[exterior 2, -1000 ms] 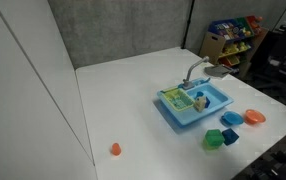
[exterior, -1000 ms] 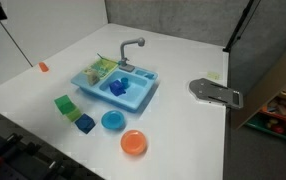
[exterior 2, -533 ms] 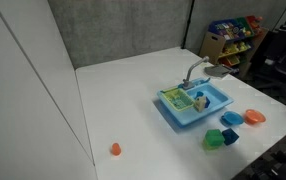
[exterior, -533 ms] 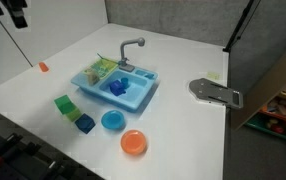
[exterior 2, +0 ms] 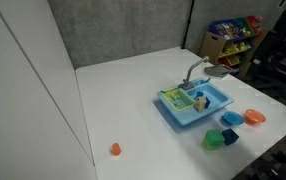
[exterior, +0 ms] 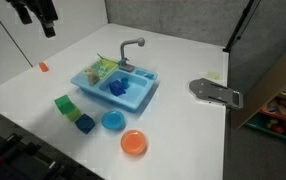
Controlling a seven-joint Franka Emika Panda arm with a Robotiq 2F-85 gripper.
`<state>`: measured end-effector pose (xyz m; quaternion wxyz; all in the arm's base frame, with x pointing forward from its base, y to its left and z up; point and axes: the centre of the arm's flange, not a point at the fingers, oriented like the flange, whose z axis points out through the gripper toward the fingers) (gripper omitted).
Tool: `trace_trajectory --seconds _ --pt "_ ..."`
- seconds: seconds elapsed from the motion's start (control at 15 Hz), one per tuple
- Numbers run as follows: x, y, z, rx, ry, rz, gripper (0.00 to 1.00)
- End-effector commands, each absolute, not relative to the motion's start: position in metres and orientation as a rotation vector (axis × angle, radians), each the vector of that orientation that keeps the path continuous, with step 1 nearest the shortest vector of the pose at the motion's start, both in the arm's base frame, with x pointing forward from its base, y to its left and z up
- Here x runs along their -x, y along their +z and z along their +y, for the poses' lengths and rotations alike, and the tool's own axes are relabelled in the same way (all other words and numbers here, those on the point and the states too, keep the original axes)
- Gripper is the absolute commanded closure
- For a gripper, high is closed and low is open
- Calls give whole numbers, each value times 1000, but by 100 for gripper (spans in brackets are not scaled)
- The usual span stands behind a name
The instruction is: Pick up the blue block from the sink and put it on the blue block on the table
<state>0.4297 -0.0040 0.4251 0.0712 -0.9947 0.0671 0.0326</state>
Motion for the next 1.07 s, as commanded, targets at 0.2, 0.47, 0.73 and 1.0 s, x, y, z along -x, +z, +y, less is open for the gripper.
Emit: trace_trajectory --seconds 0.2,0.47,0.73,1.0 --pt "-475 424 -24 2965 69 215 0" --pt "-494 426 -47 2925 69 258 0" --pt "-514 412 -69 2892 85 334 0" --pt "-536 384 -78 2901 154 424 0"
